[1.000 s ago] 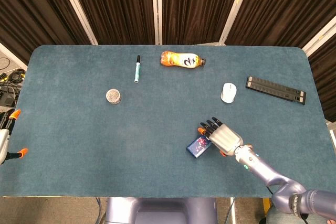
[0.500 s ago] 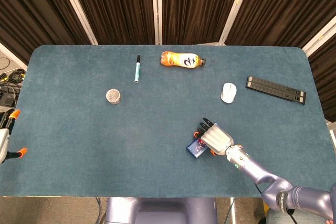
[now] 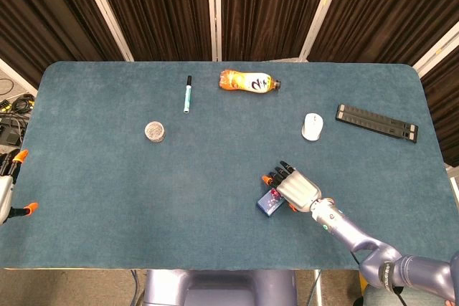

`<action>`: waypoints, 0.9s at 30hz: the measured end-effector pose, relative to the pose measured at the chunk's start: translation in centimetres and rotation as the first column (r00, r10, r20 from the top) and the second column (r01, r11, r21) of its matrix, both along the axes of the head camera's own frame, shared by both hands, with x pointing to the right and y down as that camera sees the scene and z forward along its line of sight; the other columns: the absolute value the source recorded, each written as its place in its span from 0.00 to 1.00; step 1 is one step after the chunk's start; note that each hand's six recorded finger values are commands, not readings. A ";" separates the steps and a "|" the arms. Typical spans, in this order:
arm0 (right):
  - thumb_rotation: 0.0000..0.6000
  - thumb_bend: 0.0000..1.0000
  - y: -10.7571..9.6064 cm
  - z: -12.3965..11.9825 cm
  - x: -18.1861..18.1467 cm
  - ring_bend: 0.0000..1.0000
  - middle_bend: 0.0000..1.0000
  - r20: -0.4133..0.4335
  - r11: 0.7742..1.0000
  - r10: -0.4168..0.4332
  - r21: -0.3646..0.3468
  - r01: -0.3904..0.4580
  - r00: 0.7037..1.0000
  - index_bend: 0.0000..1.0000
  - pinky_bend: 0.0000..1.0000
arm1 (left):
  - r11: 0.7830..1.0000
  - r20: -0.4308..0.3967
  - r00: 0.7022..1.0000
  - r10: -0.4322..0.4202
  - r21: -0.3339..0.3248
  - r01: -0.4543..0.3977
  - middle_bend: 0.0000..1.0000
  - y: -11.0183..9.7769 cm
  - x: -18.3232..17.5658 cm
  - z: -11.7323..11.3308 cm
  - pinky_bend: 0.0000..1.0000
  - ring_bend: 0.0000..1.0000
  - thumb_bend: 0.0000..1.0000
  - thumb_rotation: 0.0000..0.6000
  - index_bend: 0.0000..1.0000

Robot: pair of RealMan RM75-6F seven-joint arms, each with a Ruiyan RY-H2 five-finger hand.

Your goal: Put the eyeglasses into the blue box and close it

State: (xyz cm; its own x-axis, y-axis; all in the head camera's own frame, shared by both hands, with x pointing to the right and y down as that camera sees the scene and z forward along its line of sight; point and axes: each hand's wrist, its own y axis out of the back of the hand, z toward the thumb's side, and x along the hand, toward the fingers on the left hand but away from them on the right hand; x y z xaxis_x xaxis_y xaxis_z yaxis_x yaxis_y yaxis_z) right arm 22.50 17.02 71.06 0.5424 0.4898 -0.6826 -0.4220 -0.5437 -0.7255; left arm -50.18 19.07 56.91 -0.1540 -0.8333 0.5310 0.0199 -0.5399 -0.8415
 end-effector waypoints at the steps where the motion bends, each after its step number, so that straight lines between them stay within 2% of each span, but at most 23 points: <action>1: 1.00 0.13 0.0 -0.2 0.1 0.00 0.00 -0.003 1.000 0.003 -0.002 -0.003 1.000 0.00 0.00 | 1.000 -0.001 1.000 0.000 0.000 0.000 0.00 0.0 0.0 0.0 0.00 0.00 0.00 1.00 0.00; 6: 1.00 0.12 0.1 -2.3 0.9 0.00 0.00 0.008 0.999 0.032 0.010 -0.032 0.999 0.00 0.00 | 1.000 -0.020 1.000 0.004 0.014 -0.004 0.00 0.0 0.2 -0.6 0.00 0.00 0.00 1.00 0.00; 10: 1.00 0.02 -0.1 -5.2 2.6 0.00 0.00 0.033 0.994 0.094 0.055 -0.096 0.995 0.00 0.00 | 0.999 -0.035 0.999 0.012 0.030 -0.011 0.00 0.0 0.3 -1.1 0.00 0.00 0.00 1.00 0.00; 15: 1.00 0.00 -0.5 -8.3 5.0 0.00 0.00 0.091 0.971 0.191 0.128 -0.202 0.977 0.00 0.00 | 0.998 -0.053 0.998 0.024 0.052 -0.022 0.00 0.1 0.5 -1.8 0.00 0.00 0.00 1.00 0.00; 18: 1.00 0.00 -0.5 -10.1 6.8 0.00 0.00 0.153 0.941 0.272 0.165 -0.296 0.950 0.00 0.00 | 0.997 -0.065 0.997 0.038 0.068 -0.034 0.00 0.2 0.8 -2.3 0.00 0.00 0.00 1.00 0.00; 21: 1.00 0.00 -0.1 -11.8 9.2 0.00 0.00 0.240 0.887 0.376 0.187 -0.423 0.895 0.00 0.00 | 0.995 -0.079 0.995 0.062 0.087 -0.055 0.00 0.5 1.3 -2.8 0.00 0.00 0.00 1.00 0.00; 22: 1.00 0.00 0.2 -12.4 10.2 0.00 0.00 0.272 0.862 0.411 0.194 -0.468 0.870 0.00 0.00 | 0.994 -0.084 0.994 0.067 0.091 -0.060 0.00 0.6 1.4 -2.9 0.00 0.00 0.00 1.00 0.00; 25: 1.00 0.00 1.4 -13.2 12.8 0.00 0.00 0.318 0.808 0.475 0.210 -0.550 0.820 0.00 0.00 | 0.992 -0.098 0.992 0.079 0.101 -0.069 0.00 1.0 1.8 -3.3 0.00 0.00 0.00 1.00 0.00; 27: 1.00 0.00 2.0 -13.3 13.8 0.00 0.00 0.328 0.791 0.492 0.219 -0.572 0.806 0.00 0.00 | 0.992 -0.106 0.991 0.083 0.106 -0.071 0.00 1.2 2.0 -3.5 0.00 0.00 0.00 1.00 0.00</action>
